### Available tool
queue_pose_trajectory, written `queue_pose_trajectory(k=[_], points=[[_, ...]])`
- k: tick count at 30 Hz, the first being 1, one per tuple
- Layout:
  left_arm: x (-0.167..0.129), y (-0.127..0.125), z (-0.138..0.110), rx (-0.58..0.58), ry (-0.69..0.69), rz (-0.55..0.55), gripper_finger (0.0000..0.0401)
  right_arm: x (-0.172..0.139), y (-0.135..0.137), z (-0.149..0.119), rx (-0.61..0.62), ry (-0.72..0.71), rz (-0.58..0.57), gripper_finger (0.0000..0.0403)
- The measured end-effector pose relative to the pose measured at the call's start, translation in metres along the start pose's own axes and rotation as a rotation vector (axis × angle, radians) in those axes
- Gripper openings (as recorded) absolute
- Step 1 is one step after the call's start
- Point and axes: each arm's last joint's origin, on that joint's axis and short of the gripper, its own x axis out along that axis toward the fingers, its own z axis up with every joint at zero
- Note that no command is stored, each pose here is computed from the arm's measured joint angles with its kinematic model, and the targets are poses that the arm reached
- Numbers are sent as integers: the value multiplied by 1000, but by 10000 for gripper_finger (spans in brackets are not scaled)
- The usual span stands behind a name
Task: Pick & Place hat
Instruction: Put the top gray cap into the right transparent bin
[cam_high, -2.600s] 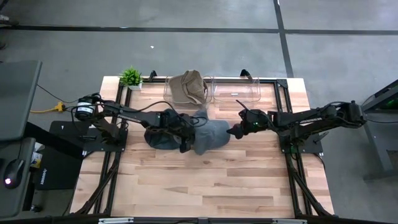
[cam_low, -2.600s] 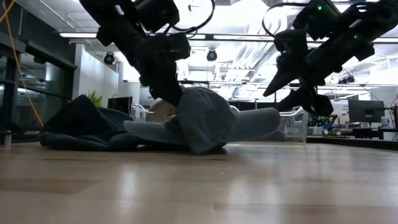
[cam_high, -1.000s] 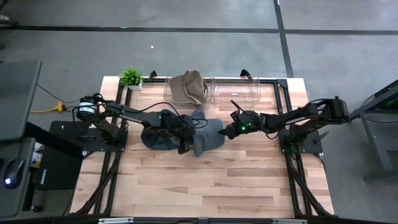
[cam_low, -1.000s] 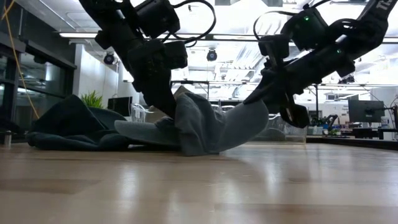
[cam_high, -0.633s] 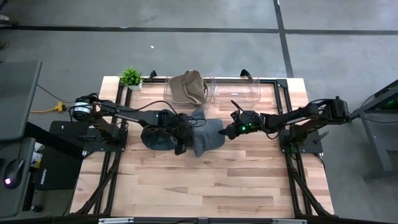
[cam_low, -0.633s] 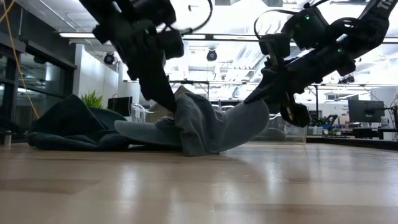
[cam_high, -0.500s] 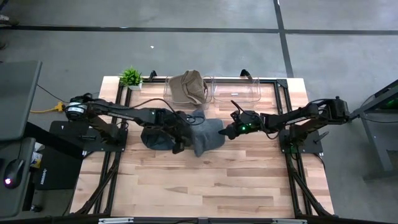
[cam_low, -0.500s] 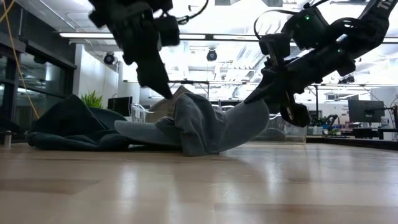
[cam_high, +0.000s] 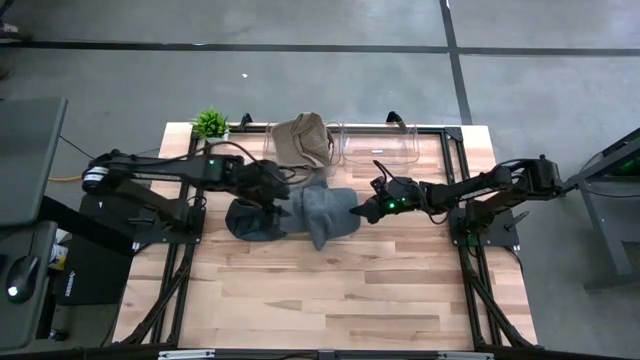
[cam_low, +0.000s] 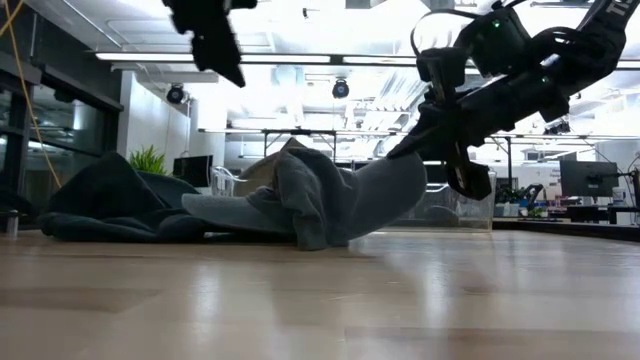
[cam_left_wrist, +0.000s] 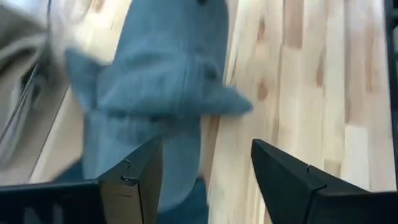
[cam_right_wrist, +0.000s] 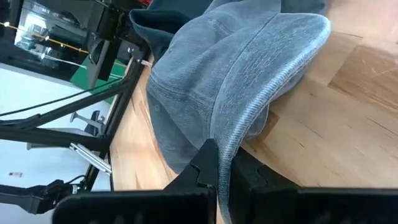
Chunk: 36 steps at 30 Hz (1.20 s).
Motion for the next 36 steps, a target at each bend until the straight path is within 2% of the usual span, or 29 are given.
queue_pose_trajectory(k=[6,15,21,28,36], points=[[-26,3,-12,-3,6,47,187,0,3,2,-5,-16,32,3],[-65,5,-23,-39,-87,56,181,-2,14,1,-14,-16,132,3],[-88,10,-38,-64,-102,128,181,-13,29,2,-29,-23,206,3],[-110,13,-50,-97,-169,183,181,-37,50,10,-73,-149,290,3],[-132,16,-62,-129,-255,194,181,-69,70,22,-152,-340,349,3]])
